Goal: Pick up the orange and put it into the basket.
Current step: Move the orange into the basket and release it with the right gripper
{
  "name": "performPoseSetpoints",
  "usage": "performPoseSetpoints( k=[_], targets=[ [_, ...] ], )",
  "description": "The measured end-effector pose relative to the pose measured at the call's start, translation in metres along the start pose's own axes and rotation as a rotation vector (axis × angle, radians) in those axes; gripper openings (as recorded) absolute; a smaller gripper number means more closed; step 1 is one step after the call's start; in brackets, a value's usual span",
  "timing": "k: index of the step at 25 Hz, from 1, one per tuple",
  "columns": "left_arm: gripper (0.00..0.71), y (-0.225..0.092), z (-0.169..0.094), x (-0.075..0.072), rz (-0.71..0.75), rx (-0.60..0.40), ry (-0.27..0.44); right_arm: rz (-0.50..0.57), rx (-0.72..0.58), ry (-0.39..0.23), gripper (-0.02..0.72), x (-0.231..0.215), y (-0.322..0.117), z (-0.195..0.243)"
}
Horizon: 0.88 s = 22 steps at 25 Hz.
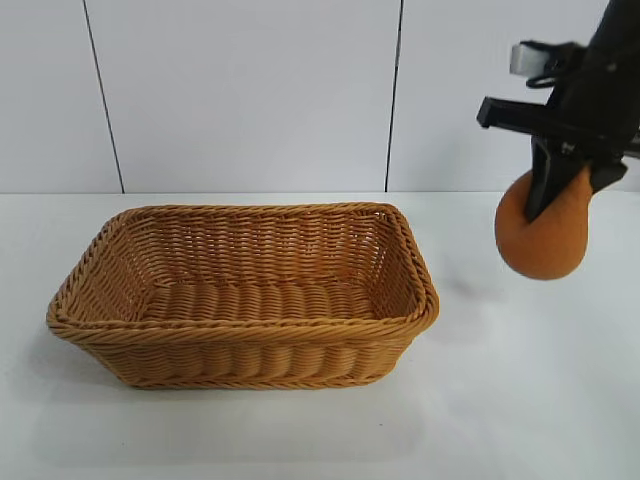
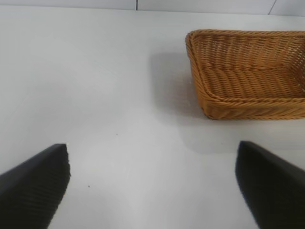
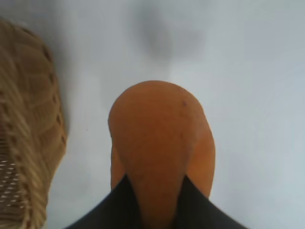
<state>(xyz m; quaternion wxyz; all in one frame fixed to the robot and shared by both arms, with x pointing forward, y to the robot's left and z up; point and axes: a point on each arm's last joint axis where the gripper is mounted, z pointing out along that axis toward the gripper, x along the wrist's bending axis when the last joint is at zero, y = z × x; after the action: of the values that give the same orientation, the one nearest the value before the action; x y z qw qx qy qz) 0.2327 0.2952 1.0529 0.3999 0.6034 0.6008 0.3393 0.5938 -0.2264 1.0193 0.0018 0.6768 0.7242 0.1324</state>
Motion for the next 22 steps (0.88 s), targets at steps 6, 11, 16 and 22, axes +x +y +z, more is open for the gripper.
performPoseSetpoints(
  k=[6,11,16,22],
  targets=[
    [0.673,0.000,0.000,0.000,0.000,-0.001,0.000,-0.003,-0.092,0.040,0.045,0.007,-0.002,-0.026],
    [0.673,0.000,0.000,0.000,0.000,-0.001,0.000,-0.001,-0.163,0.198,0.045,0.021,0.004,-0.029],
    [0.673,0.000,0.000,0.000,0.000,-0.001,0.000,-0.014,-0.226,0.306,0.045,0.041,0.008,-0.031],
    [0.673,0.000,0.000,0.000,0.000,-0.001,0.000,-0.138,-0.254,0.343,0.045,0.095,-0.002,-0.025]
  ],
)
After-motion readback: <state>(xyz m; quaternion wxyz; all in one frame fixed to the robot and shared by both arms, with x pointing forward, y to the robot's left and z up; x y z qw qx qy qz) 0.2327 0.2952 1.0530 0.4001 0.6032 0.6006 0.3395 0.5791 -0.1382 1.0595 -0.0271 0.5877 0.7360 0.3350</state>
